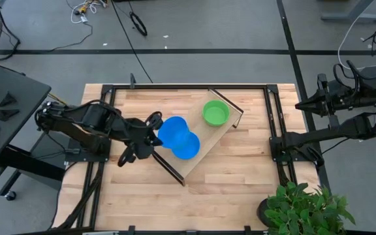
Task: Pick & Place Mini bowls
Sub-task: Stack the blue bowl on top of the blue bowl on the shelf
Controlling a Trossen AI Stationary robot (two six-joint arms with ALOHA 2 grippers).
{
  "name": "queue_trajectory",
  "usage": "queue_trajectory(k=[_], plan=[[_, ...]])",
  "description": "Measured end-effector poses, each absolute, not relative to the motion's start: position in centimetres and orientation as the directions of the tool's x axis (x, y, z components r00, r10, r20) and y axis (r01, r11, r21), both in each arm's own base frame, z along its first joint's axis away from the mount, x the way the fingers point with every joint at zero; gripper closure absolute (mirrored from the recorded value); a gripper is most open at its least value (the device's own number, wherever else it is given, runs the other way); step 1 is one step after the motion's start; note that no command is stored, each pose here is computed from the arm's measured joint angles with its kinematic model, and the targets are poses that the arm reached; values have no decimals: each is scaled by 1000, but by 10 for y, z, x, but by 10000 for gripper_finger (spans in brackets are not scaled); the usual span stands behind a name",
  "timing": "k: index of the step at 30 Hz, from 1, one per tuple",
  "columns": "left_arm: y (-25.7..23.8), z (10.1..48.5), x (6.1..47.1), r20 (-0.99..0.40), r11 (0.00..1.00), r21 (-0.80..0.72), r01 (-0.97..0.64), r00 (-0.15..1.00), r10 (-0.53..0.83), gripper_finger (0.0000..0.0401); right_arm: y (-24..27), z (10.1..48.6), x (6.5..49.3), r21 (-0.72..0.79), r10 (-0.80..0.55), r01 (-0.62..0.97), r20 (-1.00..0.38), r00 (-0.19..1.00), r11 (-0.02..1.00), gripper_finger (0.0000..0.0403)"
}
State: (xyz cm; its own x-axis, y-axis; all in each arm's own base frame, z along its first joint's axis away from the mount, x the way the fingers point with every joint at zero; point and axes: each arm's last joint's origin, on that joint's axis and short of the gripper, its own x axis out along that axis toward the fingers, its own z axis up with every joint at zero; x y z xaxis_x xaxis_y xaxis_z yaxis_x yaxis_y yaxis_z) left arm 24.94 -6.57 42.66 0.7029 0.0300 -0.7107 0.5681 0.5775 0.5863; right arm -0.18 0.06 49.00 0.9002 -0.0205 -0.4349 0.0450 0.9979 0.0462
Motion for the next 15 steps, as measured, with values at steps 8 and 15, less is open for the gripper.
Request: queue_trajectory(k=[8,15], plan=[[-64,418,258,-748,493,591,639,663,38,400,1,490,-2,46,-21,45,-435,900,998,380],[-56,400,283,-788,459,571,681,611,73,400,1,490,-2,46,-20,45,-435,900,998,380]])
